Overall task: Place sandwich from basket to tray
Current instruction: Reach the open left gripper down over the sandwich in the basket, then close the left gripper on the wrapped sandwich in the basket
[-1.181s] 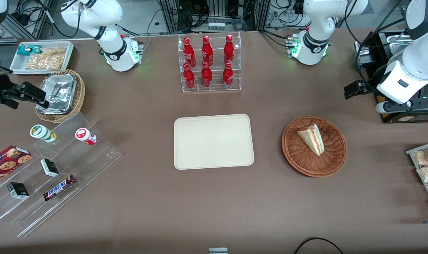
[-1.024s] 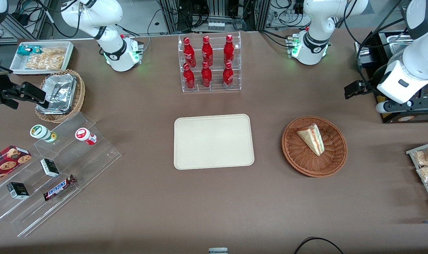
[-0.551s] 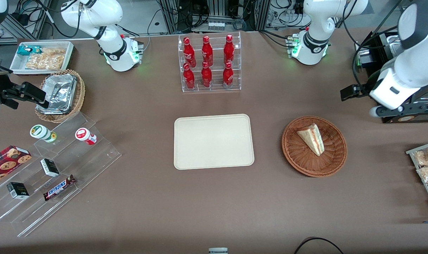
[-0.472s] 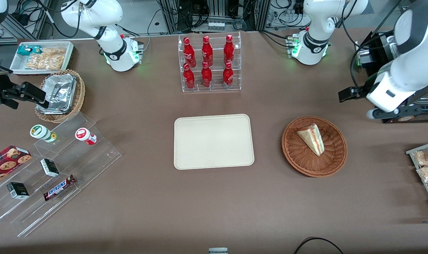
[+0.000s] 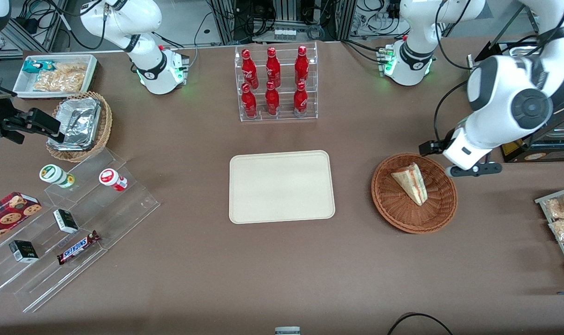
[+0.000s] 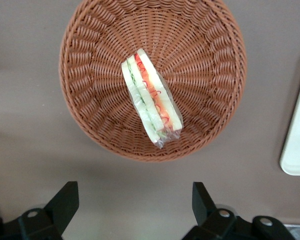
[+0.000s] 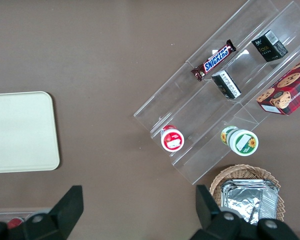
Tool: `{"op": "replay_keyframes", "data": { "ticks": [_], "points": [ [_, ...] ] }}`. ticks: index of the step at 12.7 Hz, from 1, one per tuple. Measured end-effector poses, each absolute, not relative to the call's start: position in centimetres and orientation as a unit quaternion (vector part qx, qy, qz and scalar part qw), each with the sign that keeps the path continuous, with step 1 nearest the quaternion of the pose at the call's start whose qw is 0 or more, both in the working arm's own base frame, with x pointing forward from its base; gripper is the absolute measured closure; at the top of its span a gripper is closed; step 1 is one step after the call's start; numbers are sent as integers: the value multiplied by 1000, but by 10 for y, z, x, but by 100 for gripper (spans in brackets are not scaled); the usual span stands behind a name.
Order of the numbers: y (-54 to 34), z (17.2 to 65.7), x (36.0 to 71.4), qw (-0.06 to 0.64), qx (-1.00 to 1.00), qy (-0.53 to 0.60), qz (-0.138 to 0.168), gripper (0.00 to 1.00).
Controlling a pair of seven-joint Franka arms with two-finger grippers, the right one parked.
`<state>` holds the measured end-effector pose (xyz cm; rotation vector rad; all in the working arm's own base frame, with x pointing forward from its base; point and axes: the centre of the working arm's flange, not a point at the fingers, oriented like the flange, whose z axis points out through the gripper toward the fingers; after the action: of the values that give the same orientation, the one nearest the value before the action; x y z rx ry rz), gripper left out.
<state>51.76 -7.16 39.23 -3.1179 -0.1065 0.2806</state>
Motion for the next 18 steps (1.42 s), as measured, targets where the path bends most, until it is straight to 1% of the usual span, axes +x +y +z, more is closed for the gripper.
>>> {"op": "replay_keyframes", "data": {
  "ticks": [2, 3, 5, 7, 11, 12, 15, 18],
  "points": [
    [-71, 365, 510, 2, -997, -37, 68, 0],
    [-73, 357, 507, 2, -997, -42, 65, 0],
    [-77, 356, 507, 3, -996, -62, 59, 0],
    [-82, 355, 508, 1, -995, -89, 44, 0],
    [-91, 332, 495, 0, -991, -133, 27, 0],
    [-91, 326, 492, -2, -989, -146, 21, 0],
    [-91, 305, 481, -13, -982, -190, -12, 0],
    [-91, 284, 475, -22, -971, -238, -28, 0]
  ]
}}
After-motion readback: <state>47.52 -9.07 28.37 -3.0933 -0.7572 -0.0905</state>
